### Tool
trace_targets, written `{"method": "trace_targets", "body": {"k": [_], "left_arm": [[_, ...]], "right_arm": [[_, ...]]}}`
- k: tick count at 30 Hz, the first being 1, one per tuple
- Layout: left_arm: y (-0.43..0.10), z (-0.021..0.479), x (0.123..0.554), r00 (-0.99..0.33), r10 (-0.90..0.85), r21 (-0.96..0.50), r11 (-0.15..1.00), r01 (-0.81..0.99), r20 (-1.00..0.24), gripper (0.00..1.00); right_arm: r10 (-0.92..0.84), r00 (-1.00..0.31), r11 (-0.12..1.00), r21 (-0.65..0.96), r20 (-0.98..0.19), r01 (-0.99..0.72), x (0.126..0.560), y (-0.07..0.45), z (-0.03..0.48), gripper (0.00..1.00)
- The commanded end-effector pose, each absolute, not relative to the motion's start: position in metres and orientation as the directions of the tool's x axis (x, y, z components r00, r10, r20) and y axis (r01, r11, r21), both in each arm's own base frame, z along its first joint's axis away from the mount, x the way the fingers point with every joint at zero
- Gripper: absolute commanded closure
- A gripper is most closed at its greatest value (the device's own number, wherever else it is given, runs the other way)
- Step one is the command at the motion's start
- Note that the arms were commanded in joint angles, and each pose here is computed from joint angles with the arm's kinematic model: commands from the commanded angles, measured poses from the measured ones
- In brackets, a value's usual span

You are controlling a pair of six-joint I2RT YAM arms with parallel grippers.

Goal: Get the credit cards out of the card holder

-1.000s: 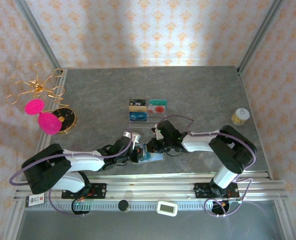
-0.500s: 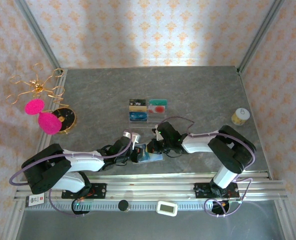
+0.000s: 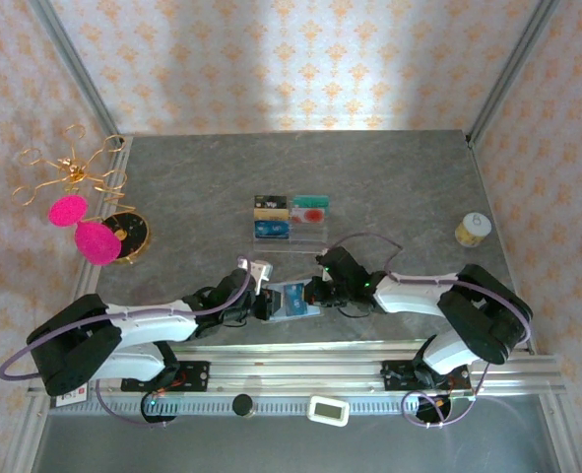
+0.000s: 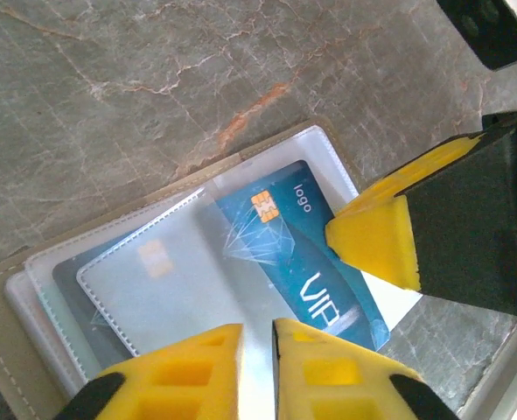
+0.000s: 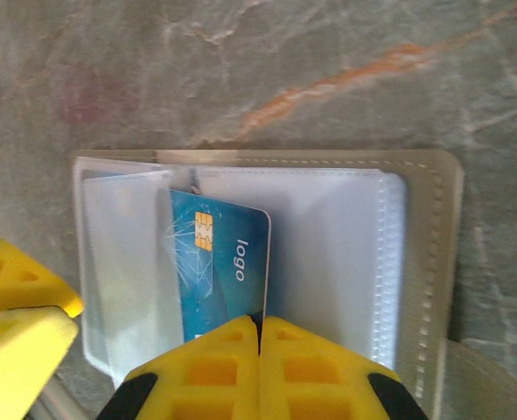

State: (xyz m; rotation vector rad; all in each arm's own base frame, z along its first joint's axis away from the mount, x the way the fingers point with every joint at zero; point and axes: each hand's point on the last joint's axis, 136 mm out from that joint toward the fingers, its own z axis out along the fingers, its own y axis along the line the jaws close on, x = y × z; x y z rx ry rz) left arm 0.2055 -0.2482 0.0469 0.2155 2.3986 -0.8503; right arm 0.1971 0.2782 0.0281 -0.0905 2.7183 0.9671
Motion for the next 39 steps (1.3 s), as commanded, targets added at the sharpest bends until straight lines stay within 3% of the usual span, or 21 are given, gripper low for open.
{"method": "trace_targets", "body": {"k": [1,7,15,19,22,30,33,36,38,39], "left_arm": [[-0.257,0.049,0.211,-0.822,-0.025,-0.527,0.779,0.341,-0.568,0.89],[-0.265,0.041,0.21,-0.837,0.004,-0.533,0.769,0.352,-0.547,0.9],[-0.273,0.058,0.214,-0.822,-0.001,-0.543,0.751,0.376,-0.57,0.84],[-0.268,0.036,0.215,-0.84,0.025,-0.504,0.79,0.348,-0.541,1.0],[-0.265,0.023,0.215,-0.854,0.031,-0.485,0.812,0.325,-0.52,1.0],[-0.262,0.006,0.206,-0.879,0.062,-0.477,0.821,0.315,-0.474,1.0],[-0.261,0.002,0.201,-0.883,0.075,-0.474,0.821,0.318,-0.463,1.0],[-0.261,0.002,0.201,-0.881,0.076,-0.47,0.822,0.32,-0.467,1.0],[-0.26,0.003,0.202,-0.879,0.071,-0.467,0.825,0.317,-0.471,1.0],[-0.259,0.004,0.203,-0.879,0.068,-0.467,0.827,0.314,-0.472,1.0]], "right_arm": [[0.043,-0.963,0.811,0.572,-0.264,-0.121,0.196,0.264,0.019,1.0],[0.019,-0.967,0.803,0.58,-0.255,-0.137,0.194,0.269,0.014,1.0],[0.016,-0.967,0.807,0.574,-0.255,-0.138,0.193,0.267,0.013,1.0],[0.015,-0.966,0.805,0.577,-0.259,-0.142,0.193,0.267,0.014,1.0],[0.011,-0.967,0.797,0.586,-0.256,-0.146,0.192,0.269,0.015,1.0],[0.017,-0.978,0.746,0.654,-0.209,-0.127,0.185,0.277,0.014,0.74],[0.018,-0.979,0.735,0.667,-0.201,-0.124,0.185,0.28,0.013,0.77],[0.019,-0.978,0.741,0.659,-0.209,-0.126,0.186,0.279,0.012,0.87],[0.027,-0.976,0.756,0.643,-0.216,-0.122,0.188,0.275,0.011,1.0],[0.043,-0.972,0.769,0.628,-0.232,-0.115,0.191,0.27,0.012,1.0]]}}
